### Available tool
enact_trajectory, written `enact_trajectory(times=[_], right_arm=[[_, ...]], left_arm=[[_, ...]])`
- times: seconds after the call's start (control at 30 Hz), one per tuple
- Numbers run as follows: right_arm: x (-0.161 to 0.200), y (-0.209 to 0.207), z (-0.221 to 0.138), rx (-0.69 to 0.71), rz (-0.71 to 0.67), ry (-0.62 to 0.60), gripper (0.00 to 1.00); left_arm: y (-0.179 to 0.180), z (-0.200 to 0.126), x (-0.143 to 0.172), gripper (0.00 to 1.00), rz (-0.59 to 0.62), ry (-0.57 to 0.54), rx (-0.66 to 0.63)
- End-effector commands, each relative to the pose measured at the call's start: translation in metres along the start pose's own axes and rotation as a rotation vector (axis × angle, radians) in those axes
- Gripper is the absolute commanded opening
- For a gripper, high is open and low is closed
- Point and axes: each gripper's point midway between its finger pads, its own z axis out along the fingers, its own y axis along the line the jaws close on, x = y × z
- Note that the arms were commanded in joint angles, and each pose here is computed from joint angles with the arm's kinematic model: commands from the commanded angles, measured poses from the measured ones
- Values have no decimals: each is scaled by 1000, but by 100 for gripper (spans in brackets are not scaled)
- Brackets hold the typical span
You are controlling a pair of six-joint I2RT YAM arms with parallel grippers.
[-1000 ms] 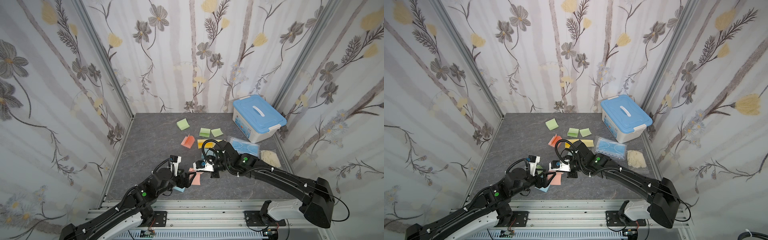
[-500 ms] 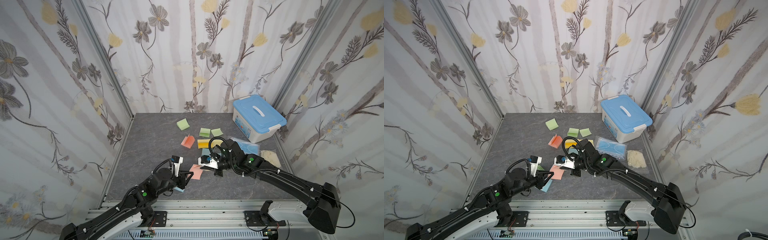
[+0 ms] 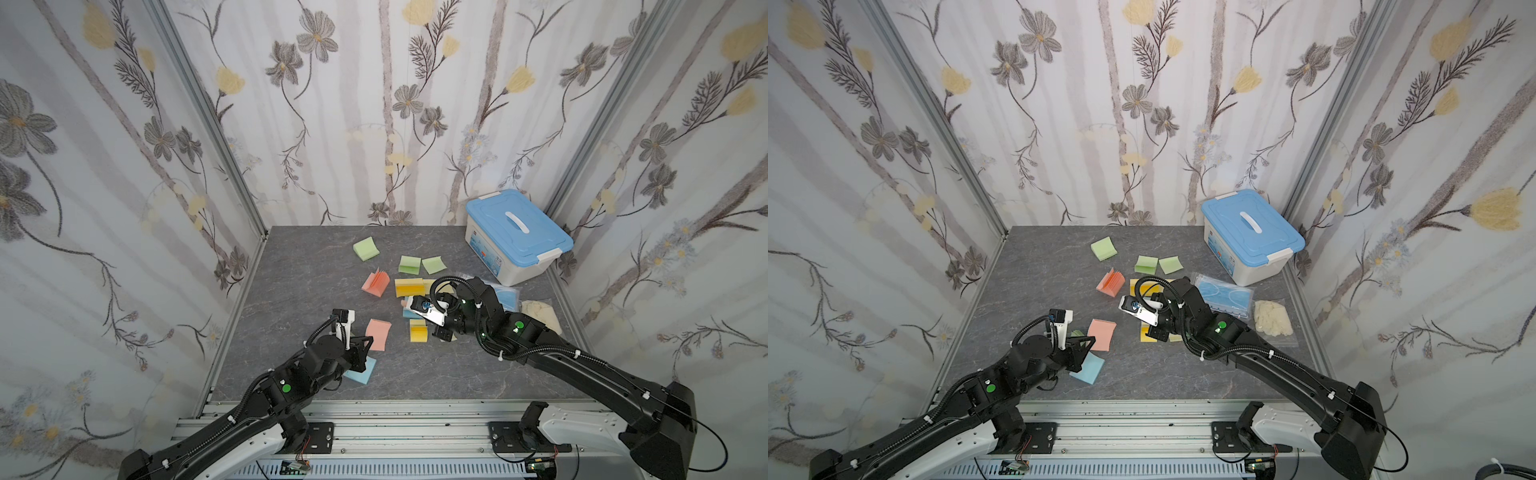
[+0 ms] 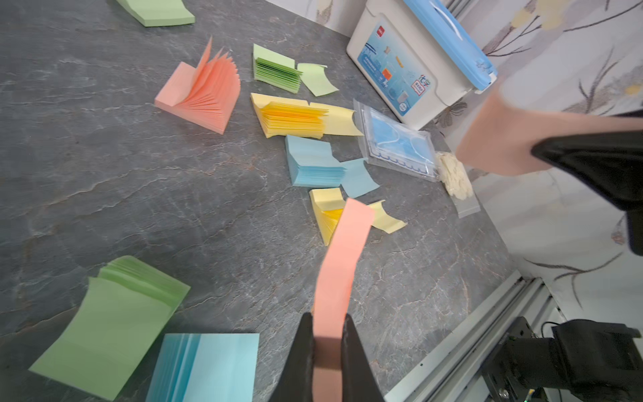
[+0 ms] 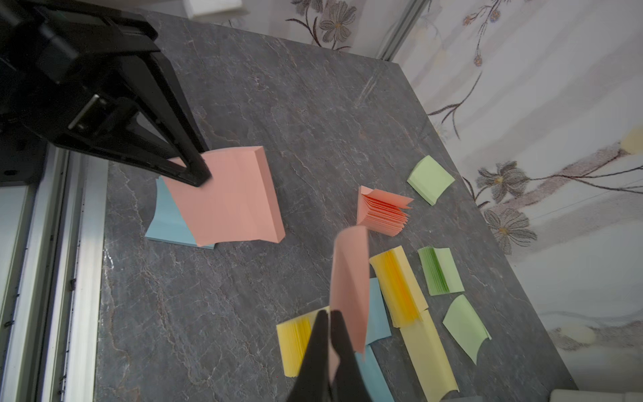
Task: Tear off pages from different memo pads
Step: Tear off the paper from the memo pad, then place the paper at the center of the board.
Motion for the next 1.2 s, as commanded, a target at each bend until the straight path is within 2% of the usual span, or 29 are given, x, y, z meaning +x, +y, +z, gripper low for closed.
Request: enact_trajectory(times=[0.0, 0.13, 0.23, 0.37, 0.47, 0.63, 0.77, 1.0, 1.1, 1.17], right_arm=[[31, -18, -4, 139, -60, 206, 0], [78, -6, -2, 136, -142, 454, 0], [105, 23, 0, 79, -245, 574, 0], [144, 65, 1, -42, -391, 665, 0], [163, 76, 1, -69, -369, 713, 0], [194, 81, 10, -101, -420, 839, 0], [201, 78, 24, -115, -415, 871, 0], [210, 72, 27, -111, -389, 873, 0], [221, 71, 29, -113, -383, 911, 0], [225, 73, 30, -118, -371, 924, 9]], left_arm=[[17, -6, -10, 0, -9, -53, -99], [17, -14, -15, 0, -10, -86, -88], [18, -21, -17, 0, -10, -99, -84], [19, -29, -19, 0, 1, -113, -79], [18, -34, -22, 0, 1, -134, -64], [14, -37, -23, 0, -3, -152, -27], [13, -38, -22, 0, -4, -155, -12], [15, -40, -19, 0, -19, -149, -11], [15, -42, -20, 0, -26, -156, -6], [14, -42, -21, 0, -31, -158, 0]])
